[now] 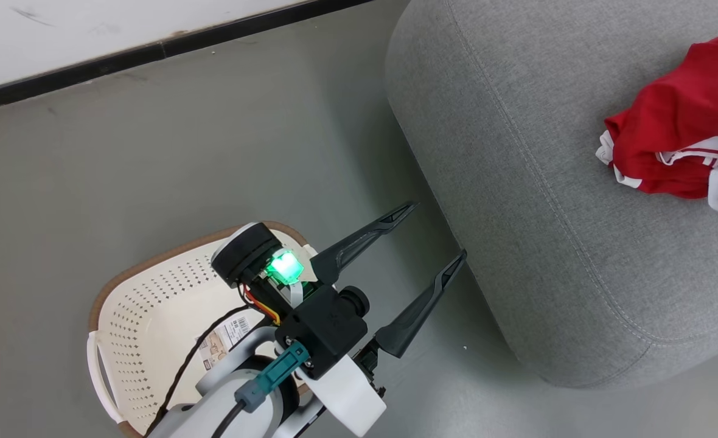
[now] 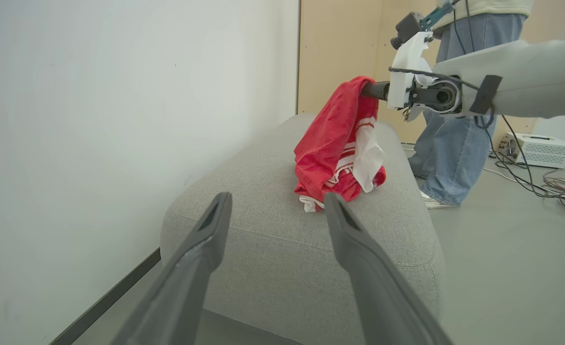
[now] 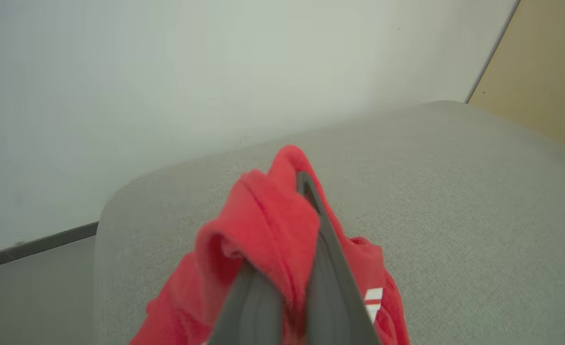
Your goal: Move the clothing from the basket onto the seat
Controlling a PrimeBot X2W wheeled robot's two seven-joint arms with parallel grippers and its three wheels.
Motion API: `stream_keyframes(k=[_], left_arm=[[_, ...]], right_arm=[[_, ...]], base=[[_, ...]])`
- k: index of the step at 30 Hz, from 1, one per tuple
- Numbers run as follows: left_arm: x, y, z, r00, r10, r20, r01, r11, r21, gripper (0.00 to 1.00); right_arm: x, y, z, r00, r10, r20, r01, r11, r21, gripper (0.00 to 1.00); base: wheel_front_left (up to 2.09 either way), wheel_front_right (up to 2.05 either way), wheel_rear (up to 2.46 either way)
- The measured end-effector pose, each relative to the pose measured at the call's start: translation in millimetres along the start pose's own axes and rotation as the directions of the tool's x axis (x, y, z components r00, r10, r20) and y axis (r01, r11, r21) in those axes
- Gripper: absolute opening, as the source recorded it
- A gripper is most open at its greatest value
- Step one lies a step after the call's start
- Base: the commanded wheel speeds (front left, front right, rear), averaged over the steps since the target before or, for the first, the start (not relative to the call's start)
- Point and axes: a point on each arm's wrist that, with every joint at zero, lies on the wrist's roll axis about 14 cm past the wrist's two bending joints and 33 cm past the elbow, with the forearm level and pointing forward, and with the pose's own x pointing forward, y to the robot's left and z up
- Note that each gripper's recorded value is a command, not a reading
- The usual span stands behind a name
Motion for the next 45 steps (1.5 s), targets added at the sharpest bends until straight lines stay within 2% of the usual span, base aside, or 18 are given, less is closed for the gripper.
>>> stream_keyframes(k=[6,14,15,17,18,19,21,40,45], left_arm=[[2,-2,-1,1.0,-0.008,0.002,0.008,1.0,-0.006,1.0],[4,-6,-4,1.0,-0.025,-0.001,0.025,1.0,-0.012,1.0],[4,-6,-4,1.0,-0.025,-0.001,0.025,1.0,-0.012,1.0],[4,-7,-5,1.0,-0.03,-0.004,0.03,0.999,-0.011,1.0],[4,-8,-5,0.999,-0.032,-0.005,0.032,0.999,-0.01,1.0],[5,-8,-5,0.999,-0.033,-0.006,0.033,0.999,-0.01,1.0],[5,-9,-6,0.999,-0.036,-0.007,0.036,0.999,-0.009,1.0],[10,-21,-19,0.997,-0.072,-0.031,0.071,0.997,-0.023,1.0],[13,-18,-16,0.998,-0.056,-0.016,0.056,0.998,-0.028,1.0]], right_arm=[[-10,-1,-31,0.998,-0.011,-0.068,0.012,1.0,0.021,0.0],[-16,-2,-44,0.996,-0.018,-0.092,0.021,1.0,0.022,0.0],[-16,-2,-44,0.996,-0.018,-0.092,0.021,1.0,0.022,0.04],[-17,-1,-45,0.996,-0.019,-0.091,0.021,0.999,0.026,0.33],[-18,-1,-46,0.995,-0.02,-0.093,0.022,0.999,0.028,0.44],[-18,-2,-47,0.995,-0.021,-0.094,0.024,0.999,0.031,0.65],[-20,-4,-46,0.995,-0.026,-0.094,0.029,0.999,0.033,1.0],[-47,-21,-47,0.996,-0.018,-0.092,0.016,0.999,-0.028,1.0],[-56,-16,-40,0.998,0.021,-0.058,-0.024,0.999,-0.047,1.0]], base=[[0.0,0.0,0.0],[0.0,0.0,0.0],[0.0,0.0,0.0],[0.0,0.0,0.0],[0.0,0.0,0.0],[0.0,0.0,0.0],[0.0,0.0,0.0],[0.0,0.0,0.0],[0.0,0.0,0.0]])
